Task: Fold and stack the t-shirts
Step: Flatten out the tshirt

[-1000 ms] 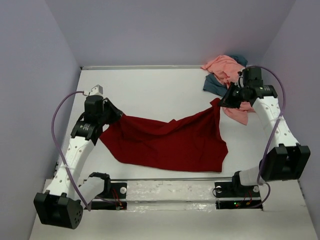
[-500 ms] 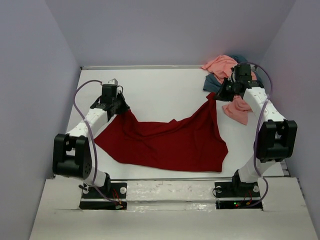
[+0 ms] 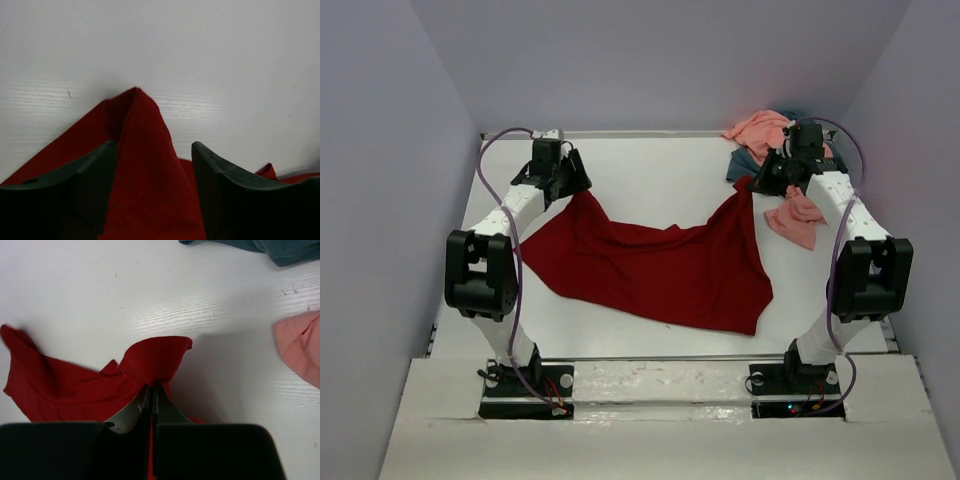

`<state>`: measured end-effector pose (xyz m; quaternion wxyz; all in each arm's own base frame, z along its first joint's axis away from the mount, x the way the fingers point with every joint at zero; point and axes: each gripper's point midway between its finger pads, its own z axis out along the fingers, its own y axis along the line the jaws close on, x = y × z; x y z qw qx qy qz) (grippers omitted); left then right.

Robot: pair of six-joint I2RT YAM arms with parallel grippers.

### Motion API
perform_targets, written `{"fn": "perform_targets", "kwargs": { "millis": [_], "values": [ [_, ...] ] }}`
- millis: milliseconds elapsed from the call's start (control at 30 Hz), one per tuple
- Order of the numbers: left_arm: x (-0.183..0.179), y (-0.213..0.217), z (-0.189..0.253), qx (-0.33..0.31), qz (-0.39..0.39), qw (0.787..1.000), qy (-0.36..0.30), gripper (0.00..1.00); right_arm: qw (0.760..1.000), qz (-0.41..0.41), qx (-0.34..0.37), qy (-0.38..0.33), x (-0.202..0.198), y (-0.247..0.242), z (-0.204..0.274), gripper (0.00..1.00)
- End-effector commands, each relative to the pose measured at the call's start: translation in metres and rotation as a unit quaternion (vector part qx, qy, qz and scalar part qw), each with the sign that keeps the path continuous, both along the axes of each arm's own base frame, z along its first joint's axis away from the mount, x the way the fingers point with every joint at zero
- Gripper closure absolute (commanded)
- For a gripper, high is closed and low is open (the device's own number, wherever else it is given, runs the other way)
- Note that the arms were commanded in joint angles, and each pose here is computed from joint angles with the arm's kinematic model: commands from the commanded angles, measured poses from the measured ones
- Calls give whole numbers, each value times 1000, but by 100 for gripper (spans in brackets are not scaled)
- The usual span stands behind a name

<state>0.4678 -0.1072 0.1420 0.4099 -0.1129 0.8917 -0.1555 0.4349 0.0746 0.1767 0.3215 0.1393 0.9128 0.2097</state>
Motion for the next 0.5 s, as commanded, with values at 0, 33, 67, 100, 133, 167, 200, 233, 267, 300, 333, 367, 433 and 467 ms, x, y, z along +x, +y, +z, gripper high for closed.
{"fn": "perform_targets", "kwargs": {
  "millis": [0,33,67,100,133,167,200,233,267,300,333,367,433,467],
  "values": [
    [6,-3,5,2,-11,1000,-3,25,999,3,-7,-45,17,-3,18,100],
    [5,-5,10,-4,-14,1000,-7,20,999,4,-7,-44,17,-3,17,100],
    [3,-7,15,-8,-18,1000,-9,19,999,4,-7,-44,17,-3,17,100],
    [1,-8,20,-12,-19,1000,-10,18,999,5,-8,-43,16,-3,16,100],
    [-3,-9,31,-20,-20,999,-17,18,999,5,-8,-45,16,-3,18,100],
    [-8,-11,34,-24,-23,999,-14,17,999,6,-9,-44,16,-3,16,100],
    [-13,-10,44,-28,-23,999,-23,17,999,7,-9,-44,16,-3,16,100],
    [-16,-11,40,-30,-24,999,-14,17,999,7,-9,-44,17,-3,16,100],
    [-23,-13,48,-39,-28,999,-19,17,999,7,-9,-43,17,-3,16,100],
    [-32,-13,43,-41,-29,999,-6,17,999,6,-9,-43,17,-3,16,100],
    [-38,-14,50,-47,-31,998,-10,18,999,6,-9,-40,16,-3,13,100],
    [-44,-14,47,-51,-32,998,-3,18,999,6,-9,-41,16,-3,14,100],
    [-63,-14,42,-62,-30,998,15,18,999,7,-8,-39,16,-2,12,100],
    [-69,-13,39,-64,-26,997,22,18,999,7,-9,-40,17,-3,13,100]
  ]
}}
